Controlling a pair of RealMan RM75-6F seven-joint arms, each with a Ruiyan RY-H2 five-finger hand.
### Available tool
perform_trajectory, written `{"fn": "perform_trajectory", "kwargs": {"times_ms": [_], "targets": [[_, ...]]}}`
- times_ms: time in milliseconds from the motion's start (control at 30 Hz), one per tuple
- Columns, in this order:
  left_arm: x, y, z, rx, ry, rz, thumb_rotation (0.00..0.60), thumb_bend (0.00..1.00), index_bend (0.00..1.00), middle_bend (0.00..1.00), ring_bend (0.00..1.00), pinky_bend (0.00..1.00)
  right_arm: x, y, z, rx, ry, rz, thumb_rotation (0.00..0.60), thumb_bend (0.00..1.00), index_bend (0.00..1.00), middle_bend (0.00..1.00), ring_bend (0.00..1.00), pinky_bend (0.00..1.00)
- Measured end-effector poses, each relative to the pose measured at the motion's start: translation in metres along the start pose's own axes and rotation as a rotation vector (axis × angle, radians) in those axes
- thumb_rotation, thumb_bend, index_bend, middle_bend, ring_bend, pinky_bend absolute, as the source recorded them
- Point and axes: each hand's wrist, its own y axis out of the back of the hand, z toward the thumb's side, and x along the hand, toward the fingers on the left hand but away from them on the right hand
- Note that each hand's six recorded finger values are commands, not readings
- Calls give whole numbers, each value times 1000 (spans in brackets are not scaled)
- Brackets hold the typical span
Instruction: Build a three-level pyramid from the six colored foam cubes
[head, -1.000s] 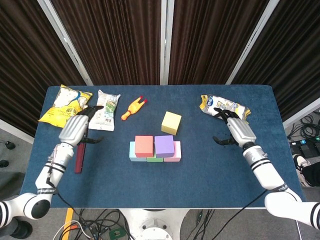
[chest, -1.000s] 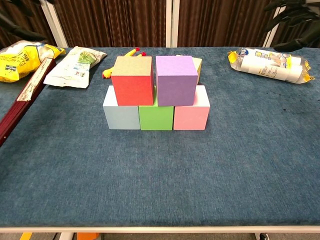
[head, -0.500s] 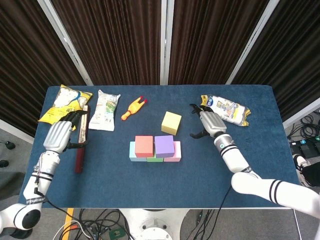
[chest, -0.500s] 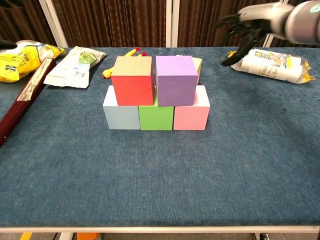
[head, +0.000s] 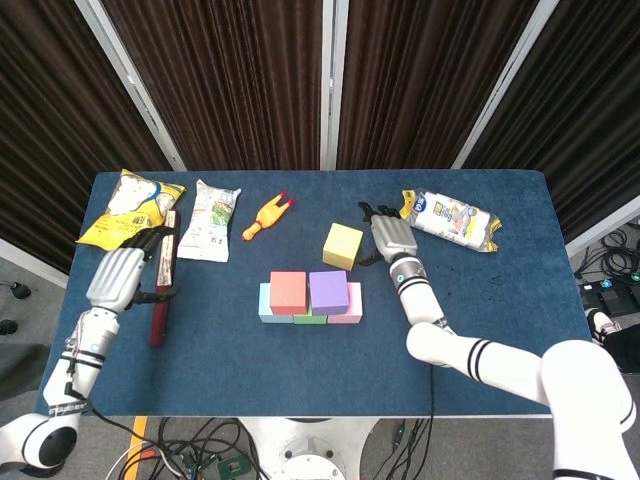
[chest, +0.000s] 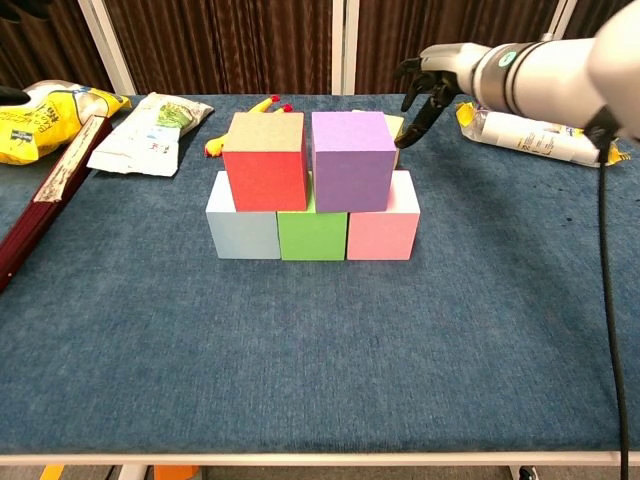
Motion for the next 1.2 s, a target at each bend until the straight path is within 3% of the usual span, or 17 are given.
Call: {"fn": "perform_trajectory", "kwargs": {"times_ms": [233,433,567,1200], "targets": [[-4,0,-1,-27,-4,-12,600,172,172,138,106,228,-2,-9,9,-5,11,17,600,92,22,217,0,11],[-4,-3,0,-26,-14,-29,600,173,172,138,106,228,5,0,2,-33,10,15,600,88,22,217,0,12],[-2,-3,2,-25,-22,-33,600,172,172,136,106,228,9,4,3,-59,19,22,600,30,22,217,0,12],[0,-1,4,-45,-22,-42,600,173,172,136,106,228,-11,-15,20,-29,28,43,600,2,22,217,0,12]]}}
